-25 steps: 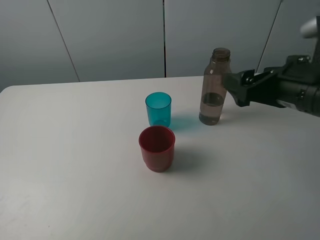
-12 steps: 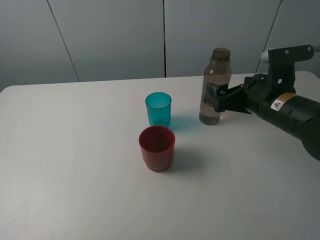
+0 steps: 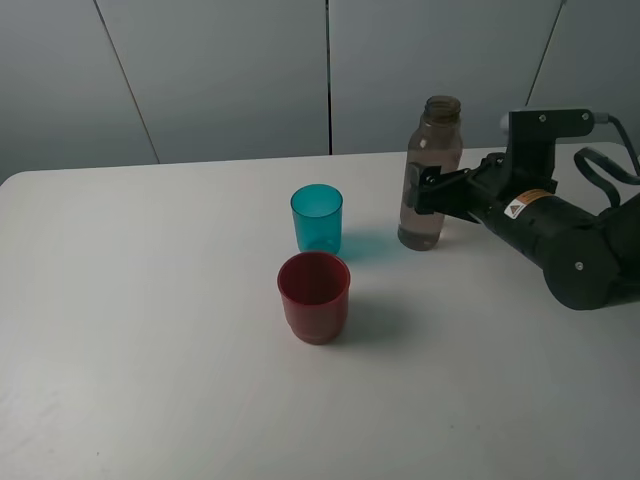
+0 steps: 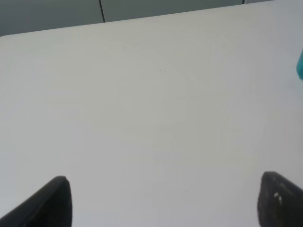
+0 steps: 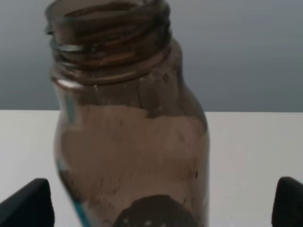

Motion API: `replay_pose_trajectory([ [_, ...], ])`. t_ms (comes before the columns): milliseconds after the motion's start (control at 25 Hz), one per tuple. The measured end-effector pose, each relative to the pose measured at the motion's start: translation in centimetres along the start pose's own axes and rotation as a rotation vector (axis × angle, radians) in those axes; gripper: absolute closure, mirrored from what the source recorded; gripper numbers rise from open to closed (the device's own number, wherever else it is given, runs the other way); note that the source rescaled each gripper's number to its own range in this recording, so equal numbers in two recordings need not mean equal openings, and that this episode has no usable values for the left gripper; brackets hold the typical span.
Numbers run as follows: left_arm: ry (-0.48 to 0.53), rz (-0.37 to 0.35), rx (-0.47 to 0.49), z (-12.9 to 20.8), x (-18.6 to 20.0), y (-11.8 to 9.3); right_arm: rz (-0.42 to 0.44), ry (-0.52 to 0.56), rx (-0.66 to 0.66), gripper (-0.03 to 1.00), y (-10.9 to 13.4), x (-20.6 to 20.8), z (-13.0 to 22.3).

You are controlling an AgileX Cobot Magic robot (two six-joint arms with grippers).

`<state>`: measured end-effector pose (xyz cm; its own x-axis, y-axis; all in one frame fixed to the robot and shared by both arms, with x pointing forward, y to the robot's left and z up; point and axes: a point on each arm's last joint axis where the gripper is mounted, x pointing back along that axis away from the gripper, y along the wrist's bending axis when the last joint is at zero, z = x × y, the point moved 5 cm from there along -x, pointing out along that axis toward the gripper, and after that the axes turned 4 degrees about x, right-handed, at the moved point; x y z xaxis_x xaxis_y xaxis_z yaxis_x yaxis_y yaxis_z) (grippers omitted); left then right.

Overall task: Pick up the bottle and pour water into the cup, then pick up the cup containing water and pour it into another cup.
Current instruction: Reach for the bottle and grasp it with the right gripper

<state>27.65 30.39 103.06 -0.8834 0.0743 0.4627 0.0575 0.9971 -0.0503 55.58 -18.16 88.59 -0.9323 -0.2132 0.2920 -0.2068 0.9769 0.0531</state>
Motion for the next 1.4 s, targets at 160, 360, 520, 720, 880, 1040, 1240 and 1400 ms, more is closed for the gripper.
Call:
replay_pose_trajectory([
  [160, 0.000, 0.000, -0.002, 0.0, 0.0, 0.0, 0.022, 0.005, -0.007, -0.03, 0.0, -1.5, 0.4],
  [360, 0.000, 0.000, -0.002, 0.0, 0.0, 0.0, 0.026, 0.014, 0.018, -0.03, 0.2, -3.1, 1.1],
  [520, 0.000, 0.000, -0.002, 0.0, 0.0, 0.0, 0.028, -0.002, 0.024, -0.03, 0.3, -3.9, 1.0],
  [720, 0.000, 0.000, -0.002, 0.0, 0.0, 0.0, 0.025, -0.032, 0.045, -0.03, 0.5, -4.4, 0.5],
  [880, 0.000, 0.000, -0.002, 0.0, 0.0, 0.0, 0.015, -0.045, 0.061, -0.03, 0.7, -4.8, 0.4],
  [1040, 0.000, 0.000, -0.002, 0.0, 0.0, 0.0, 0.005, -0.028, 0.082, -0.03, 0.9, -5.6, 1.3],
  [1240, 0.000, 0.000, -0.002, 0.0, 0.0, 0.0, 0.004, -0.028, 0.084, -0.03, 1.0, -6.2, 1.5],
  [1400, 0.000, 0.000, -0.004, 0.0, 0.0, 0.0, 0.002, -0.033, 0.093, 0.79, 1.1, -6.3, 1.4],
])
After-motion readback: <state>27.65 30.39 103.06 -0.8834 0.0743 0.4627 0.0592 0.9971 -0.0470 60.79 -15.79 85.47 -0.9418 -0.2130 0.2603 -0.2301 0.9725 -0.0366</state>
